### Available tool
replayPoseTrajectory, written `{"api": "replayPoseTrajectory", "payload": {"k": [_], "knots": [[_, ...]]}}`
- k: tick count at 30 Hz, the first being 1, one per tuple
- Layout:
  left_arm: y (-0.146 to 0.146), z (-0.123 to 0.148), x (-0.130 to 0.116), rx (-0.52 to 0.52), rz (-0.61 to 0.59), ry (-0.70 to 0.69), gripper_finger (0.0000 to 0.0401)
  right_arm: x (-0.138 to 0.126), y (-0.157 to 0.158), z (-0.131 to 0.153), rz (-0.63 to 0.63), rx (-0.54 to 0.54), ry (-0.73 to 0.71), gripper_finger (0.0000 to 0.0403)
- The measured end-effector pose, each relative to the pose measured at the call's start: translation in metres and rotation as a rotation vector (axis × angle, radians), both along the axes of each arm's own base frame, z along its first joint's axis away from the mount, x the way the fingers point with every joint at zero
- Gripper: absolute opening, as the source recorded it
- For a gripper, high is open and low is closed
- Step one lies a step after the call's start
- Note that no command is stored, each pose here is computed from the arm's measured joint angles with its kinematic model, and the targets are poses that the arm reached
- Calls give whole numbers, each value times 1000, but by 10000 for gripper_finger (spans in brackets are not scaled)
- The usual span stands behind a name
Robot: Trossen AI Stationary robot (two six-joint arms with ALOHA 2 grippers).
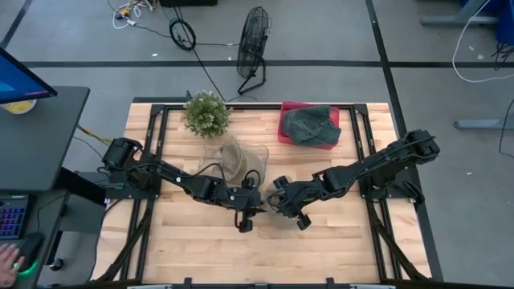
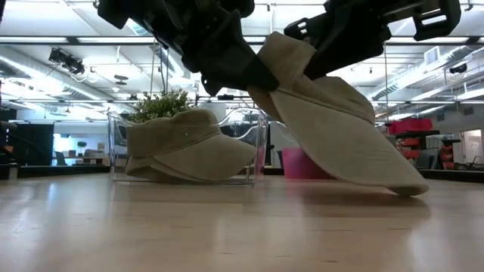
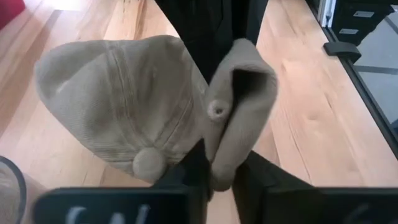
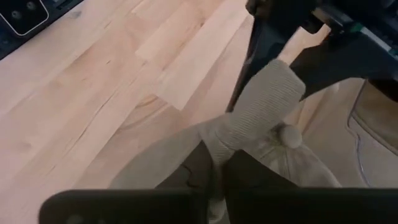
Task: Pick & Place hat
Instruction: Put the brown cap into the transparent bin
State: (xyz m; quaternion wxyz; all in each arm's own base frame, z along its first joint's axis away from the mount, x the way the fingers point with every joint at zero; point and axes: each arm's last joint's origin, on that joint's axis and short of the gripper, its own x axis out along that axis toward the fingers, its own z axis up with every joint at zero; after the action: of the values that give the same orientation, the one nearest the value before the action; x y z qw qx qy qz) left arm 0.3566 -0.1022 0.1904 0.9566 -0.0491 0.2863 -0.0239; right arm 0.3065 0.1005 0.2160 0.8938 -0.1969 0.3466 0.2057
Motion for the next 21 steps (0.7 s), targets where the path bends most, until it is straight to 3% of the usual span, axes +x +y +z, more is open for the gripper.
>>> {"api": "replayPoseTrajectory", "payload": {"k": [4,9,13,21], "knots": [[0,1,1,-2,0,-10,15,0,0,0,-16,4,1,33],[1,3,-1,-9,14,-12,20,0,-3,0,-119,-30,-8,48],[2,18,-5,-6,40,-59,14,-8,-2,10,-133,-45,-19,76],[12,68,-32,85,118,-138,18,-57,3,59,-223,116,-31,128]]}}
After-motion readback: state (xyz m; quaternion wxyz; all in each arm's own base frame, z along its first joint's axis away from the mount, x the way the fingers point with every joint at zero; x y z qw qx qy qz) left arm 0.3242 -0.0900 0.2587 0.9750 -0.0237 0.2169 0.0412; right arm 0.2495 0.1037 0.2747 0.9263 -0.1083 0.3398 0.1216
